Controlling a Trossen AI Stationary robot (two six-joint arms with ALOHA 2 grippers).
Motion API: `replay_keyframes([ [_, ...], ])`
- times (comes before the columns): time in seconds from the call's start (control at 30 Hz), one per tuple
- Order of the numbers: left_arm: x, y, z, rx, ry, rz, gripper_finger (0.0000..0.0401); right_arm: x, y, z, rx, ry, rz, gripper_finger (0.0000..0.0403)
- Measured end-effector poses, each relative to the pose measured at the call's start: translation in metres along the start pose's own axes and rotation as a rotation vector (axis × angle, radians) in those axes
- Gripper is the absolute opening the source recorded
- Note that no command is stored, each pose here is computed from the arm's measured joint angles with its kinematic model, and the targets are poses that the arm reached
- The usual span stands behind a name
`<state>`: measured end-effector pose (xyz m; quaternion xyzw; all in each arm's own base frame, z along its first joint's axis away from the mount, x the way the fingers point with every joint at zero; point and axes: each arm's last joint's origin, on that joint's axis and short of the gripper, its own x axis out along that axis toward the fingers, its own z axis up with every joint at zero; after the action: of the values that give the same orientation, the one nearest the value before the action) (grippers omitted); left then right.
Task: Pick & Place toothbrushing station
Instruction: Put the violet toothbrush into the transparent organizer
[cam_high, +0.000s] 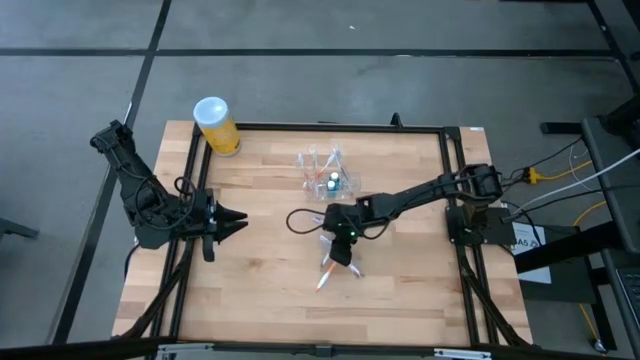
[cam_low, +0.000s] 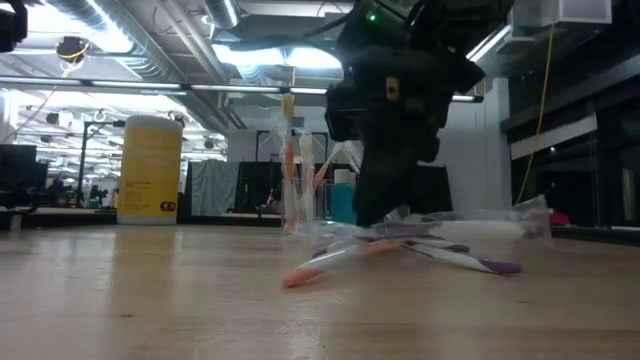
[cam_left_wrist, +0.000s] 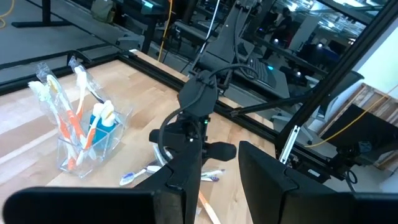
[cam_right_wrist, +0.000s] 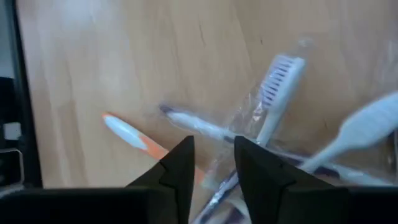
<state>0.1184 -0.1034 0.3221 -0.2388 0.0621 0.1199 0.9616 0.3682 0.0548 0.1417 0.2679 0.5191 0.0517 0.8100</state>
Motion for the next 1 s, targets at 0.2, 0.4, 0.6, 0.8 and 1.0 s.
replay_keyframes([
  [0.2, 0.000, 0.000, 0.000, 0.001, 0.000, -0.001, 0.0102, 0.000, -0.002, -0.002, -0.001, 0.020, -0.017, 0.0043],
  [0.4, 0.000, 0.000, 0.000, 0.022, 0.003, 0.001, 0.0102, -0.004, 0.005, -0.003, -0.008, -0.006, -0.028, 0.0006],
  [0.6, 0.000, 0.001, -0.001, 0.034, 0.009, 0.006, 0.0102, -0.023, 0.029, 0.007, -0.040, -0.085, -0.055, 0.0003],
  [0.8, 0.000, 0.001, -0.001, 0.038, 0.009, 0.007, 0.0102, -0.042, 0.043, 0.026, -0.095, -0.185, -0.129, 0.0012],
  [1.0, 0.000, 0.001, -0.001, 0.039, 0.012, 0.004, 0.0102, -0.041, 0.019, 0.034, -0.006, -0.125, -0.148, 0.0093],
])
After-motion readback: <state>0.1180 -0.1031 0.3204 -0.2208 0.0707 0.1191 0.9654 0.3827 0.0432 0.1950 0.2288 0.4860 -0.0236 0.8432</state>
